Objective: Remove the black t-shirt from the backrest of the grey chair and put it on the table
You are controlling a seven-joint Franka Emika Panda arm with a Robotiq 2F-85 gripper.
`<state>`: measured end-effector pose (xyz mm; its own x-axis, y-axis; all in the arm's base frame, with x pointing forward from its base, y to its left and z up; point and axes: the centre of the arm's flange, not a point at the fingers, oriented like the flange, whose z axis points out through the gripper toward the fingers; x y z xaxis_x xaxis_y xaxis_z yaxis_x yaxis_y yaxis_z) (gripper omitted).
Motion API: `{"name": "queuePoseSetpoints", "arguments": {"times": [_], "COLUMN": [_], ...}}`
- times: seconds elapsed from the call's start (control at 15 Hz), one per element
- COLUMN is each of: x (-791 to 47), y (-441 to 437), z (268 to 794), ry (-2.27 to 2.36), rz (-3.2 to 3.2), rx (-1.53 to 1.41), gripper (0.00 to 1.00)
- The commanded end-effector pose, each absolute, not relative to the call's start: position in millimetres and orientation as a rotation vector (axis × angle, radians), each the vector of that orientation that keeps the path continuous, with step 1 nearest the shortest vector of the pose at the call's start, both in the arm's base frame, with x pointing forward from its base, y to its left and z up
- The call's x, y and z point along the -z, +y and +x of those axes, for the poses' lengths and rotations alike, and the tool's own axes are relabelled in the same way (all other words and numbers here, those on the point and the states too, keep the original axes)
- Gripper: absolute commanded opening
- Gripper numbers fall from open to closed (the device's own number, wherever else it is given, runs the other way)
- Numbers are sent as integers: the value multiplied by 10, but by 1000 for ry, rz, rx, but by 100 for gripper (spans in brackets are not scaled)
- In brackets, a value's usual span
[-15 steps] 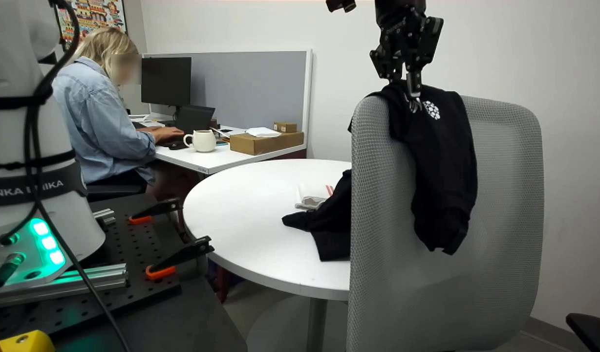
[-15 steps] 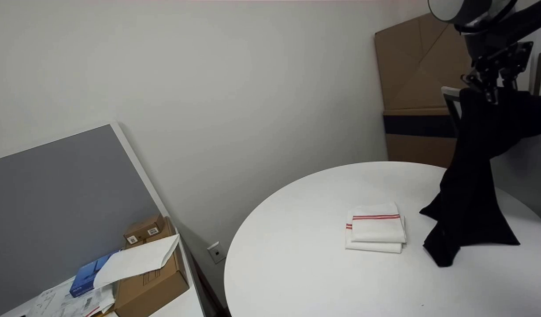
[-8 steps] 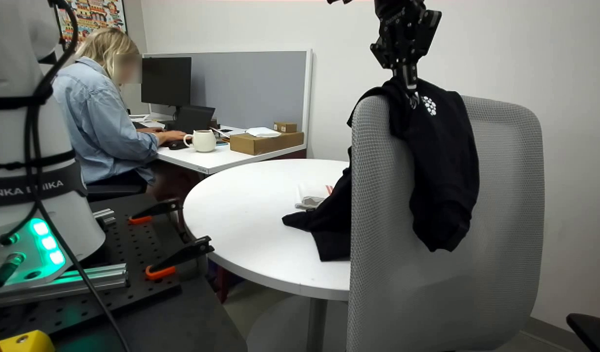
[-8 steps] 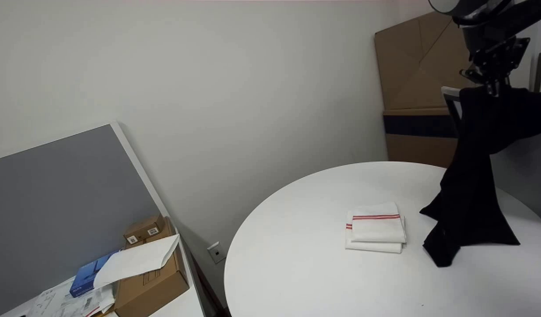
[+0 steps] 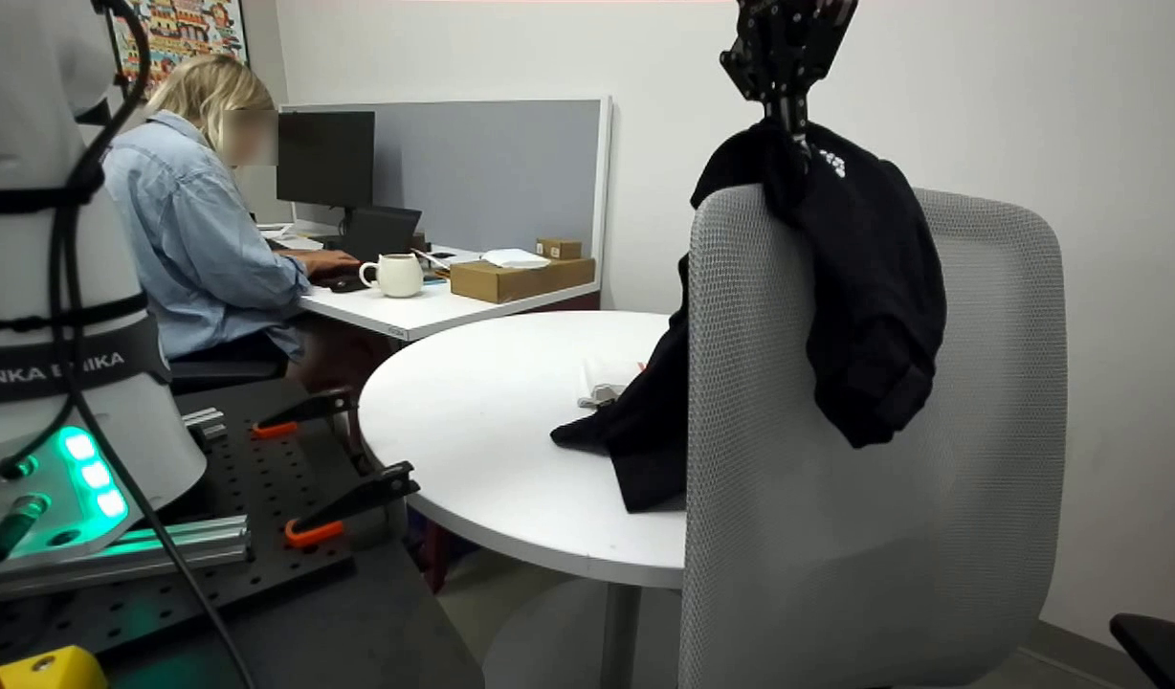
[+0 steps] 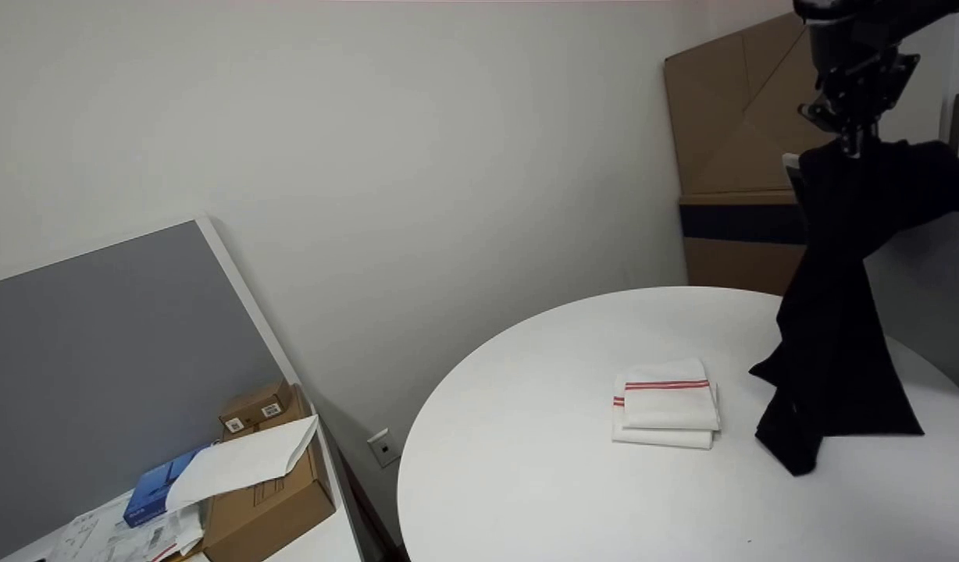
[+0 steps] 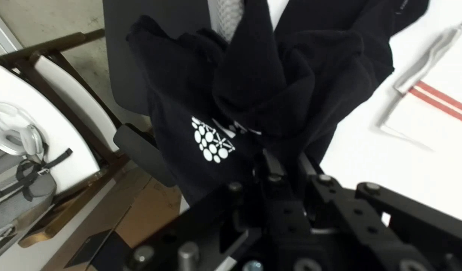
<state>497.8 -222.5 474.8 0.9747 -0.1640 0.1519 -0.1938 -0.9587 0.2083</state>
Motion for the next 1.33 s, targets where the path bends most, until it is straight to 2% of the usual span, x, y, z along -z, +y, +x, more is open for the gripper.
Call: {"name": "queuePoseSetpoints", "arguments": {"times": [0.0,0.33,0.67,0.93,1.27], "x": [-5502,-6540,-7098,-7176,-6952], "y": [-2222,-2169,-1925,-1524,-171], "z": [5070,5143,5351,5633,5729], "ry": [-215,-149,-41,87,479], "rz": [3028,3132,3194,3227,3157], "rx": [-330,-527,-604,-605,-518], "gripper": [3,3,3,3,3]}}
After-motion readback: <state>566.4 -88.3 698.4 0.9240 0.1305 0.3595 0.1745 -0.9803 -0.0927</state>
